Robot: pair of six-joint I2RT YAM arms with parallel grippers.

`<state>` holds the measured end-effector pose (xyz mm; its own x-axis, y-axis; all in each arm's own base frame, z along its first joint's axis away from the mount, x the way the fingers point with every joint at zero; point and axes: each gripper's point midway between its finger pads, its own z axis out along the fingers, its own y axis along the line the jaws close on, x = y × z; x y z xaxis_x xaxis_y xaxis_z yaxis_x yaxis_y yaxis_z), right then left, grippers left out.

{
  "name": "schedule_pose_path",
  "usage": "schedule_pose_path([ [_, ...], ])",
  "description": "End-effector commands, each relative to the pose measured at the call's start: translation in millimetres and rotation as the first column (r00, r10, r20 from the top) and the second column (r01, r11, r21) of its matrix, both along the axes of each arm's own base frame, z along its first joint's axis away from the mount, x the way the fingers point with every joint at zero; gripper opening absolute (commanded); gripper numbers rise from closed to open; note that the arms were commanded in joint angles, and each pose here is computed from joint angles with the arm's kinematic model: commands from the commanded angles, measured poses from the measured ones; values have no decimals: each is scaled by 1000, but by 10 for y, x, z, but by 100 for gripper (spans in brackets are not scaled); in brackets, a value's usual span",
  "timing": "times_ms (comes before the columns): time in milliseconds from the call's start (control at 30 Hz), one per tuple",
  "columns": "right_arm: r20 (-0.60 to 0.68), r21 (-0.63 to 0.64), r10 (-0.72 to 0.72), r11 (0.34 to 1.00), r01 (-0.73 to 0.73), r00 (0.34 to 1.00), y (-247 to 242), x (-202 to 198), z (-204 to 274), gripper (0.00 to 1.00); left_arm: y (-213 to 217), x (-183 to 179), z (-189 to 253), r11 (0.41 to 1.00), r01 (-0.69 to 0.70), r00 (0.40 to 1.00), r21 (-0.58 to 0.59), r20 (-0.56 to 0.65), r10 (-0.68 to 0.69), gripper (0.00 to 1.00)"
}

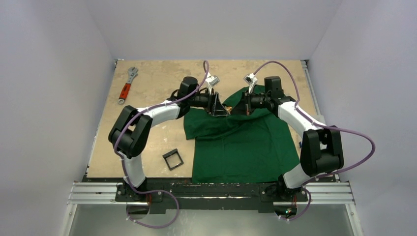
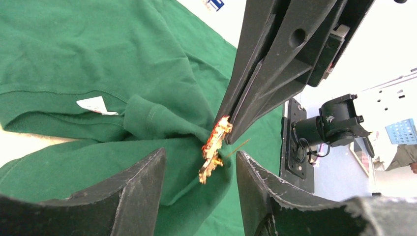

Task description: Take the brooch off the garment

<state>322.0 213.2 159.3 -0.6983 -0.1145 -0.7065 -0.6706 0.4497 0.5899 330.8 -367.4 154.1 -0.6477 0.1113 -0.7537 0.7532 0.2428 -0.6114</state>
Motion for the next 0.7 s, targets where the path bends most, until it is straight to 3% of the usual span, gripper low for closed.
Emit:
schedule_pose_path([
  [0, 134, -27, -35, 999, 39, 990, -39, 117, 142, 0, 119, 56, 341, 999, -7, 993, -47, 119, 12, 55],
  [267, 285, -108, -32, 992, 66, 958, -31, 275, 56, 0, 298, 22, 234, 999, -24, 976, 25, 217, 18, 60],
  [667, 556, -262, -42, 939, 223, 830, -64, 578, -96, 0, 418, 5, 176, 995, -64, 970, 77, 241, 43, 61],
])
